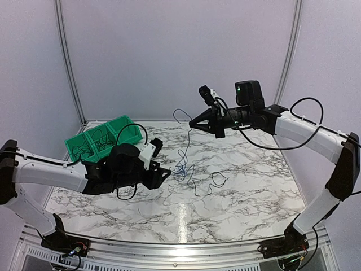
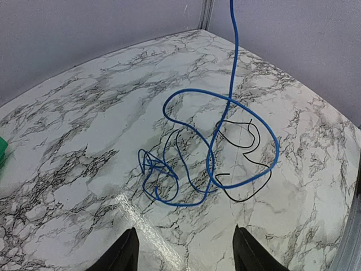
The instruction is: Untangle the cables
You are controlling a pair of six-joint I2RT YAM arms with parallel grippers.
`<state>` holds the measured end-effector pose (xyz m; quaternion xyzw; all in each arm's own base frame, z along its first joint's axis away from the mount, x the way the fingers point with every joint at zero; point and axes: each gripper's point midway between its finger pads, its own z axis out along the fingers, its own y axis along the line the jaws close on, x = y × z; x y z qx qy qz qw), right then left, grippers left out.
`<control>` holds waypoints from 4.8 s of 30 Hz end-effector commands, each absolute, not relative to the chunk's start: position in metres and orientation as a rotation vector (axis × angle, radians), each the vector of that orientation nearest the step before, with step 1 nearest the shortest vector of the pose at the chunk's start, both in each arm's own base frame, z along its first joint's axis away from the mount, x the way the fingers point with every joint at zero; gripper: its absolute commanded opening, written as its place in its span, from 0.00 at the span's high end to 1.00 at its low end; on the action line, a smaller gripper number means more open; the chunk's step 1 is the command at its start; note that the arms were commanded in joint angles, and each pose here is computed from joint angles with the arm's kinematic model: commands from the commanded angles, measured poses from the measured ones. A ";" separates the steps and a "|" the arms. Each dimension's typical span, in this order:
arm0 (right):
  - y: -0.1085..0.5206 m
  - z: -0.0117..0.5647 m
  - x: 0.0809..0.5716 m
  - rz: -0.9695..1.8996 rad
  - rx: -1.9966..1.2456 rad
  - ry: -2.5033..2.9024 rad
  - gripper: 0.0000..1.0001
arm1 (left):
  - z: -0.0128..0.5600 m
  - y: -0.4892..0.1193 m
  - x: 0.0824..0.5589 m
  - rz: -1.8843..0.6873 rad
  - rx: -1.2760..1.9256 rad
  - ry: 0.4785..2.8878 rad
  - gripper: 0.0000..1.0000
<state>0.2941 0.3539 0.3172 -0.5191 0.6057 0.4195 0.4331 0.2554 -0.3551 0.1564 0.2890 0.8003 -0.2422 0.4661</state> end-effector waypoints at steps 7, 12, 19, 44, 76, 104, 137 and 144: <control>0.359 0.369 0.273 1.091 -1.302 1.437 1.00 | 0.167 -0.371 0.255 -0.781 0.615 1.731 0.42; 0.366 0.377 0.272 1.095 -1.308 1.434 1.00 | 0.165 -0.384 0.258 -0.813 0.614 1.665 0.41; 0.374 0.377 0.271 1.081 -1.320 1.437 1.00 | 0.161 -0.403 0.265 -0.876 0.580 1.606 0.41; 0.373 0.374 0.267 1.053 -1.334 1.432 1.00 | 0.168 -0.405 0.258 -1.243 0.298 1.518 1.00; 0.261 0.540 0.332 0.543 -0.930 1.329 1.00 | 0.079 -0.320 0.259 -1.020 0.032 1.773 1.00; 0.357 0.434 0.309 0.886 -1.149 1.433 1.00 | 0.194 -0.353 0.258 -0.560 0.535 1.561 0.42; 0.378 0.413 0.294 0.948 -1.194 1.454 1.00 | 0.214 -0.428 0.303 -0.519 0.634 1.510 0.85; 0.380 0.411 0.295 0.962 -1.195 1.460 1.00 | 0.212 -0.428 0.306 -0.517 0.628 1.523 0.87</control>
